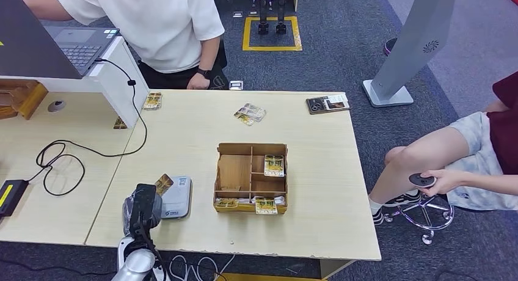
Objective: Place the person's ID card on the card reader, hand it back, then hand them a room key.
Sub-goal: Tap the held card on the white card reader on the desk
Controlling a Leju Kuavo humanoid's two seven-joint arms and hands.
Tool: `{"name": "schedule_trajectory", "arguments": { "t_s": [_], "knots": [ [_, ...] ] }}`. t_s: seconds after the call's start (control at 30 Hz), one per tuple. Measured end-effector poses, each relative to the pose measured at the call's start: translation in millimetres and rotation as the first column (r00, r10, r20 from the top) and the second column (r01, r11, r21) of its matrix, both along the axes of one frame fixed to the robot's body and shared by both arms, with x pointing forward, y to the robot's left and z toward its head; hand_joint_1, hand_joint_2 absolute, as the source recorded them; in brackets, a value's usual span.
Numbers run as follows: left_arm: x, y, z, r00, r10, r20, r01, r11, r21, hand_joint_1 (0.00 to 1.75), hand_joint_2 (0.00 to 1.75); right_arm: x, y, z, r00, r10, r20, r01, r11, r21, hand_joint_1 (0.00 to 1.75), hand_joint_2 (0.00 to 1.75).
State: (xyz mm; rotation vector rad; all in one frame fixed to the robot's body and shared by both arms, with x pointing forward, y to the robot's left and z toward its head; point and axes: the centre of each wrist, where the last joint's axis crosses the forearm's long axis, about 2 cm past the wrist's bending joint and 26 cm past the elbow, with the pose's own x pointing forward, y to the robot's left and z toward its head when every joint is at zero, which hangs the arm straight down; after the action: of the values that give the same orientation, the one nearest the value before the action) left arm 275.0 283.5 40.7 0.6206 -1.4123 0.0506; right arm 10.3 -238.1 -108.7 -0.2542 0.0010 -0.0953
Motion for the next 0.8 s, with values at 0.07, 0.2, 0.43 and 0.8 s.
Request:
{"name": "schedule_trajectory", "arguments": {
  "t_s": [0.07,0.2,0.43,0.8],
  "knots": [
    [-0.2,0.9,-0.8,1.0,0.018,0.004,-0.018,1.0,-0.014,1.75,1.75,0.0,0.0,0.0,1.0,0.0,0.0,0.0,1.0,-0.001,0.0,1.75],
    [-0.6,1.6,-1.9,0.999,0.035,0.005,-0.035,0.999,-0.026,1.75,1.75,0.1,-0.1,0.0,1.0,0.0,0.0,0.0,1.0,-0.003,0.0,1.75],
    [-1.3,4.0,-3.7,0.999,0.051,0.011,-0.051,0.999,-0.003,1.75,1.75,0.5,0.0,0.0,1.0,0.0,0.001,0.0,1.0,-0.002,0.0,1.75],
    [-1.8,16.4,-3.9,0.992,0.103,0.073,-0.112,0.983,0.142,1.75,1.75,1.7,0.0,0.1,1.0,0.002,0.003,-0.002,1.0,-0.003,0.0,1.75]
  ]
}}
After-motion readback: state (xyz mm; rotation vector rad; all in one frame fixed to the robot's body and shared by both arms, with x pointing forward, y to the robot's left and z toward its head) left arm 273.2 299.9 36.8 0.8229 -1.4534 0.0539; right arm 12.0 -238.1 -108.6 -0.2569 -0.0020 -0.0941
